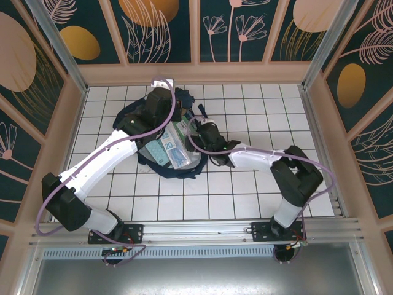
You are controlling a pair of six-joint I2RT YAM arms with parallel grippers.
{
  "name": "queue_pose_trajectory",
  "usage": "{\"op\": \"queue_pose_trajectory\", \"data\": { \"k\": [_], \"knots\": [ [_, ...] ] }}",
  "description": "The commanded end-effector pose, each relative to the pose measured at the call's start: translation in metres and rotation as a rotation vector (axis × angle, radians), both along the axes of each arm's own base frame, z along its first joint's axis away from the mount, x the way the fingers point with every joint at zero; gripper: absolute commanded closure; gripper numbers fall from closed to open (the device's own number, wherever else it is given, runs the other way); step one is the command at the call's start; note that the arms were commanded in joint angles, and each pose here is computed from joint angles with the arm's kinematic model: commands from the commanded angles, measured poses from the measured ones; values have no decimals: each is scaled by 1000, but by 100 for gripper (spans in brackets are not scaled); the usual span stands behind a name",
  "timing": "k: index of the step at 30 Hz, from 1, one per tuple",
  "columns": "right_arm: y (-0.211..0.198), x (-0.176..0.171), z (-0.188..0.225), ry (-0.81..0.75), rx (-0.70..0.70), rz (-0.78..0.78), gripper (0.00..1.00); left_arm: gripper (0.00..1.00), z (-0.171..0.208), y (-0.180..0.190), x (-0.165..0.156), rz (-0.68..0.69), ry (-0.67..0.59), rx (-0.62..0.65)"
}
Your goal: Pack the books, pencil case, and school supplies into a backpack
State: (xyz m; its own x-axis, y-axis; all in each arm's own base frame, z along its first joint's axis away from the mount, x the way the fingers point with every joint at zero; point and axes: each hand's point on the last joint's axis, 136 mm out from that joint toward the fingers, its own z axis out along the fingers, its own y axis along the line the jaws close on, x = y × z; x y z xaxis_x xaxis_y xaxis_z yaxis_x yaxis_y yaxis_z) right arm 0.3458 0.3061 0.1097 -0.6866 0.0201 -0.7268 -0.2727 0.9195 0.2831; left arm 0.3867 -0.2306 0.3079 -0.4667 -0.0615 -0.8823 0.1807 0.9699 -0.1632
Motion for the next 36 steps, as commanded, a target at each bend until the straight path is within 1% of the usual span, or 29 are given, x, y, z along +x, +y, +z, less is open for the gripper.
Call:
{"op": "queue_pose_trajectory", "data": {
  "k": [1,2,3,5,6,7,10,11,12,16,17,20,24,26,27,29,32,36],
  "knots": [
    [-23,5,19,-64,16,-78,12,100,33,-12,3,-28,-103,-117],
    [-28,4,22,-74,25,-89,12,100,28,-14,2,-43,-92,-116],
    [-33,4,25,-81,30,-102,10,98,24,-18,0,-66,-79,-119],
    [-42,4,31,-95,40,-122,8,92,13,-25,-4,-113,-48,-120],
    [-46,4,33,-100,43,-129,8,91,10,-28,-7,-129,-35,-125],
    [-49,5,34,-102,45,-136,8,87,4,-30,-8,-140,-21,-125],
    [-57,5,37,-110,47,-155,8,58,-12,-36,-16,-185,25,-135],
    [-59,4,37,-109,49,-160,8,47,-18,-36,-19,-190,42,-137],
    [-62,4,38,-113,53,-165,8,39,-24,-34,-21,-187,57,-137],
    [-66,1,35,-106,61,-174,8,20,-26,-18,-30,-130,62,-158],
    [-66,0,35,-102,66,-171,8,13,-27,-11,-32,-102,59,-163],
    [-60,-3,32,-80,89,-142,8,10,-33,14,-37,1,48,-156],
    [-54,-10,34,-57,153,-127,7,11,-53,48,-44,138,56,-132],
    [-57,-14,37,-52,185,-148,7,11,-62,71,-44,221,64,-148],
    [-59,-17,41,-54,202,-153,8,11,-76,81,-46,252,86,-149],
    [-56,-26,51,-52,263,-125,8,12,-89,104,-47,325,100,-176],
    [-44,-38,64,-42,342,-71,8,13,-104,131,-50,414,106,-201],
    [-23,-44,57,5,367,-30,8,12,-127,158,-53,502,129,-234]
  ]
}}
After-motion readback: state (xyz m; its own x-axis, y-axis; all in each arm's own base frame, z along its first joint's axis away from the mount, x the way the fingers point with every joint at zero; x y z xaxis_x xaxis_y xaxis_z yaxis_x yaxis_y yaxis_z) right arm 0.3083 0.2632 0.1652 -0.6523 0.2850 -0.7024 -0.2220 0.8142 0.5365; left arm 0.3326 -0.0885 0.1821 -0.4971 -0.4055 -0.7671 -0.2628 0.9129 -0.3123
